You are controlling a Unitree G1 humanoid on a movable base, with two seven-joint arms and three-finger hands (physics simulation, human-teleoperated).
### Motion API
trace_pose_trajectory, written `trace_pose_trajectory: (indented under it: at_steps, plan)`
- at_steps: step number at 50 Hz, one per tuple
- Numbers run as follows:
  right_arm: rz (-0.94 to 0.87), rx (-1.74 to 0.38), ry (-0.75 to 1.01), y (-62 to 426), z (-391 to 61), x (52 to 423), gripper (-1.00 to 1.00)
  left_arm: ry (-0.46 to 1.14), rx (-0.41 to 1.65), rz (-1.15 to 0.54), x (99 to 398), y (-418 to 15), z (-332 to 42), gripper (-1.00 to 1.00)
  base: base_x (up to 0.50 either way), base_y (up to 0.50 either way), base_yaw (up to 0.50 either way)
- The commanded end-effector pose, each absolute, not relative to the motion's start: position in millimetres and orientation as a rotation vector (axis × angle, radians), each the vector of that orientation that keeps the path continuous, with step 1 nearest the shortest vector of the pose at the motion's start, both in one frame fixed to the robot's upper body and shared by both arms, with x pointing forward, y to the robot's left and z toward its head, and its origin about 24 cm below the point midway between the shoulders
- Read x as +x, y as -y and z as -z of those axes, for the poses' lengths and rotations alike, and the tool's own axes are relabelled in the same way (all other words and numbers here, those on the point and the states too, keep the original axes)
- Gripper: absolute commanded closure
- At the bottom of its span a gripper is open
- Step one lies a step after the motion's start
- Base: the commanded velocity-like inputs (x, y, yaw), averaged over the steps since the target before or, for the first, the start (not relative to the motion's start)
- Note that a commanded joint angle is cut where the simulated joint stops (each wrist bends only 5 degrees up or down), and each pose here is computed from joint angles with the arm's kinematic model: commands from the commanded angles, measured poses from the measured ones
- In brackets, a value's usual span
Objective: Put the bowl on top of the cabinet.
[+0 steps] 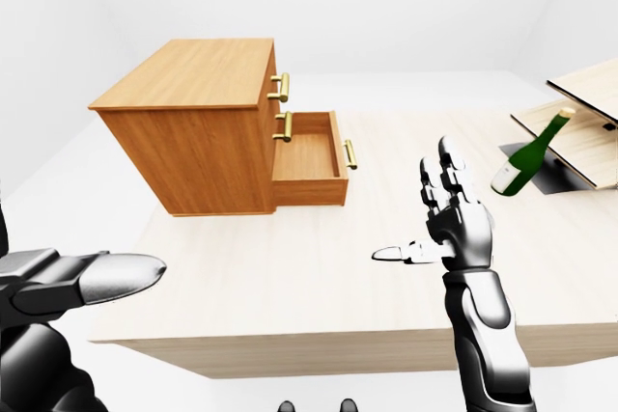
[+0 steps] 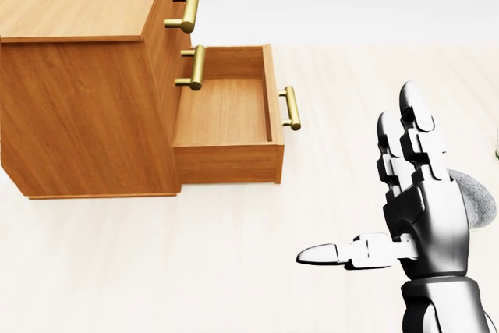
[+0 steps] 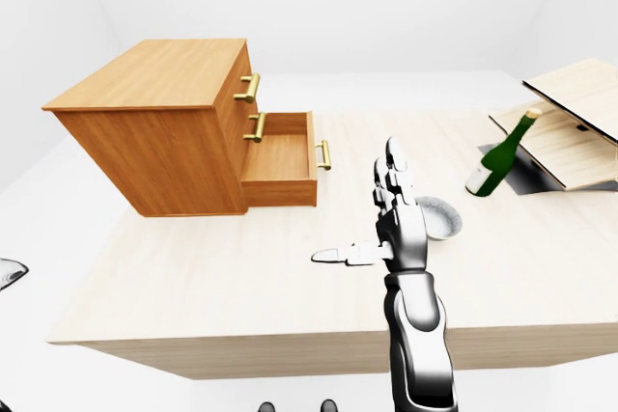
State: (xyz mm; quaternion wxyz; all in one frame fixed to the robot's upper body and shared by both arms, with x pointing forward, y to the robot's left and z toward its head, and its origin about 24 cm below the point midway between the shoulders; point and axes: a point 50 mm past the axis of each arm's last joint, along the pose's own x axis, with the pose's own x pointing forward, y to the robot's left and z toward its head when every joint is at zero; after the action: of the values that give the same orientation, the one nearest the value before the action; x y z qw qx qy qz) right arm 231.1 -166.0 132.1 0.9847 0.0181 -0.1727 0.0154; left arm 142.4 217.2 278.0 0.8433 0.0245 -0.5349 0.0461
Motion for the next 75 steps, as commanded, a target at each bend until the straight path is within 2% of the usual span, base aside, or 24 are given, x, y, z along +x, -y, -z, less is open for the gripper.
trace_pose_trajectory:
  at_steps: [1,10,18,36,55,75]
  plan:
    - [-0.031,0.034,0.345,165,-132,231,-1.0,1.15,0.037,-0.102,139,-220,-282,-1.0,0.5,0.0,0.0]
    - [-0.023,0.032,0.353,166,-134,231,-1.0,1.155,0.025,-0.107,139,-223,-283,-1.0,0.47,0.0,0.0]
    - [-0.046,0.027,0.346,164,-132,229,-1.0,1.158,0.015,-0.108,138,-224,-284,-1.0,0.06,0.0,0.0]
    - [-0.026,-0.007,0.348,164,-133,231,-1.0,1.169,0.007,-0.11,136,-227,-287,-1.0,0.49,0.0,0.0]
    - [0.015,-0.049,0.38,172,-141,234,-1.0,1.181,-0.014,-0.109,133,-229,-290,-1.0,0.0,0.0,0.0]
    - [0.097,-0.224,0.404,190,-152,240,-1.0,1.183,-0.01,-0.124,131,-235,-293,-1.0,0.0,0.0,0.0]
